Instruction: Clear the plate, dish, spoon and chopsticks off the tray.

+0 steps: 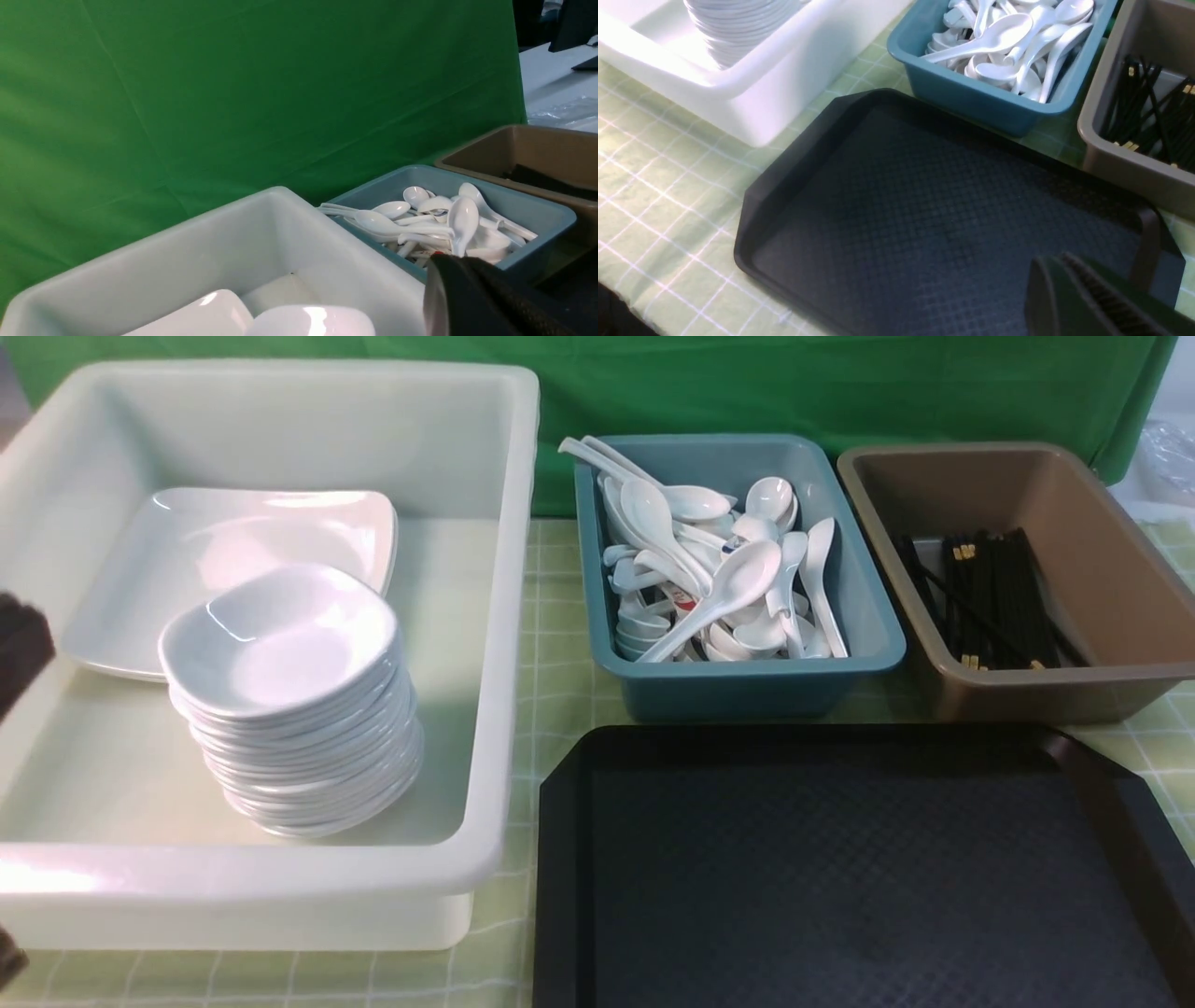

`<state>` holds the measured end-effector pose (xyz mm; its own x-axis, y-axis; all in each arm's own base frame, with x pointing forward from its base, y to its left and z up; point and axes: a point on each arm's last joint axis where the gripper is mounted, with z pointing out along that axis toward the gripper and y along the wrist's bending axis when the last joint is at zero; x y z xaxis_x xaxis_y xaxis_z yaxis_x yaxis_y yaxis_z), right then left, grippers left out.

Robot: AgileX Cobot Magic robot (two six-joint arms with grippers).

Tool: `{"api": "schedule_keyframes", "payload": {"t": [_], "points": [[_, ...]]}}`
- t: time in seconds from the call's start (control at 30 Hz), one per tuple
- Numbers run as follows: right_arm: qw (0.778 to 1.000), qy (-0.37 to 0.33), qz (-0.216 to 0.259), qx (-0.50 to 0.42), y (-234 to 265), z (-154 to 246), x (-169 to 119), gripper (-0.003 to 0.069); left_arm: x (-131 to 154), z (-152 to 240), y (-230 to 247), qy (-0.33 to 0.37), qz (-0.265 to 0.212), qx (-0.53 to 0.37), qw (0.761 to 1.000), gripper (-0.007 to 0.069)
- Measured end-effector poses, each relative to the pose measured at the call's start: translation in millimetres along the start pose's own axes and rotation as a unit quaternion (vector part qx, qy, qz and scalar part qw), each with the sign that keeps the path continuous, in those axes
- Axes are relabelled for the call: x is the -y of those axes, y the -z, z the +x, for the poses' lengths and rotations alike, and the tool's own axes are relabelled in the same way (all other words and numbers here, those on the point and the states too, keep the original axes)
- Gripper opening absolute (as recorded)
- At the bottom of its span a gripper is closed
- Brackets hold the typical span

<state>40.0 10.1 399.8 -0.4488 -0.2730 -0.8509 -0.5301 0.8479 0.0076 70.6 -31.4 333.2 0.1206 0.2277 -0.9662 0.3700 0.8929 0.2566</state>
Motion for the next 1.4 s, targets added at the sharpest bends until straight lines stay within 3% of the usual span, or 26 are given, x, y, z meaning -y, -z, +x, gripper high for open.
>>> {"api": "schedule_keyframes", "payload": {"t": [0.43, 0.57, 0.7, 0.83, 1.0, 1.17, 1.4], "points": [[1.000, -0.009, 0.007, -0.001, 0.3, 0.3, 0.2, 0.0069, 11.7, 46.6, -6.9, 0.005, 0.020, -0.072, 0.997, 0.0004], [0.997, -0.042, 0.060, 0.003, 2.3, 1.0, 4.9, 0.0076, 13.7, 53.4, -7.2, 0.006, 0.025, -0.083, 0.996, 0.0004], [0.993, -0.042, 0.109, 0.033, 1.3, 8.6, 7.1, 0.0031, 15.2, 58.2, -7.4, 0.007, 0.029, -0.091, 0.995, 0.0004], [0.983, -0.032, 0.159, 0.081, -23.5, 35.3, 7.7, 0.0017, 15.7, 59.6, -7.4, 0.006, 0.031, -0.095, 0.995, 0.0004], [0.963, -0.073, 0.209, 0.152, -83.7, 110.6, 13.4, 0.0017, 15.7, 59.6, -7.4, 0.006, 0.031, -0.095, 0.995, 0.0004], [0.956, -0.081, 0.218, 0.180, -117.7, 164.2, 15.5, 0.0017, 15.8, 59.7, -7.4, 0.006, 0.031, -0.096, 0.995, 0.0005], [0.958, -0.083, 0.215, 0.170, -121.1, 176.9, 13.2, 0.0017, 15.8, 59.8, -7.3, 0.003, 0.031, -0.097, 0.995, 0.0005]]}}
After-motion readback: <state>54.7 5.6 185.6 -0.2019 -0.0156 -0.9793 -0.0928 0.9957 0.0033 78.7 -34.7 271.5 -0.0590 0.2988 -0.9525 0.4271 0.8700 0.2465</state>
